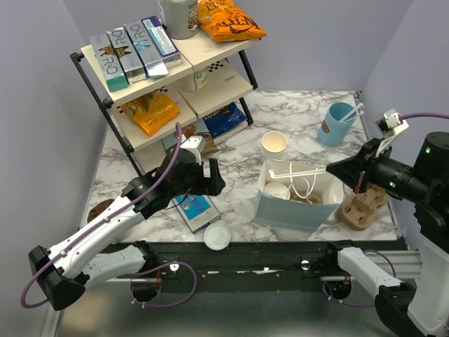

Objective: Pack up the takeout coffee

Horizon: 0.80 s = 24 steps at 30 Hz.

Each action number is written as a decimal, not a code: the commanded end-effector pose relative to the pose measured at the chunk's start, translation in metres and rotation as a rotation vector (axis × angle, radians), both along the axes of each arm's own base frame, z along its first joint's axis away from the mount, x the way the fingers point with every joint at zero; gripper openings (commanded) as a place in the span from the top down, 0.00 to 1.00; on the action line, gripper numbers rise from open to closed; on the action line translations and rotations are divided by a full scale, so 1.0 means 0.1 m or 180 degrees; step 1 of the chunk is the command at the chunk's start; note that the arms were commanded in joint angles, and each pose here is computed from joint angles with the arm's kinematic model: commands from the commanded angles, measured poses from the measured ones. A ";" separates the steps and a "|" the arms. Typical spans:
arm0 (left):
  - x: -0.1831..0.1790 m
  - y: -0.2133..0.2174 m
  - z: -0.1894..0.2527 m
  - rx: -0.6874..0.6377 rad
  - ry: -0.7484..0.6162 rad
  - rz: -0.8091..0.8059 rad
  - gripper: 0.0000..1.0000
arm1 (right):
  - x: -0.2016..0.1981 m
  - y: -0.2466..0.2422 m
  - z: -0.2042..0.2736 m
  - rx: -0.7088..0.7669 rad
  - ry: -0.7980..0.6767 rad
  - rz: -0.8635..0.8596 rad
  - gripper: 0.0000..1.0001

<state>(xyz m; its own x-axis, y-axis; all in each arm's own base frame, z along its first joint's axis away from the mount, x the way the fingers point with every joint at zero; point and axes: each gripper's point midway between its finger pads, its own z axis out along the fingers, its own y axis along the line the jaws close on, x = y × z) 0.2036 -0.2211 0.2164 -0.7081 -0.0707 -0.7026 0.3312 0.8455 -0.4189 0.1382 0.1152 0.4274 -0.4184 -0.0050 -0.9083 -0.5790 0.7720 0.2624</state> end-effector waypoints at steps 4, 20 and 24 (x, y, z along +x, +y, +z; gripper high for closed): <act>-0.02 -0.05 0.02 -0.0091 -0.0029 -0.0102 0.01 | -0.02 -0.27 -0.27 -0.0223 0.0455 -0.0571 0.99; -0.06 -0.02 0.12 -0.0209 -0.0126 -0.0110 0.01 | -0.16 -0.50 -0.07 -0.0175 0.0358 -0.1101 0.99; -0.08 -0.03 0.13 -0.0232 -0.0131 -0.0135 0.01 | -0.29 -0.26 -0.09 -0.0042 0.0407 -0.0609 0.99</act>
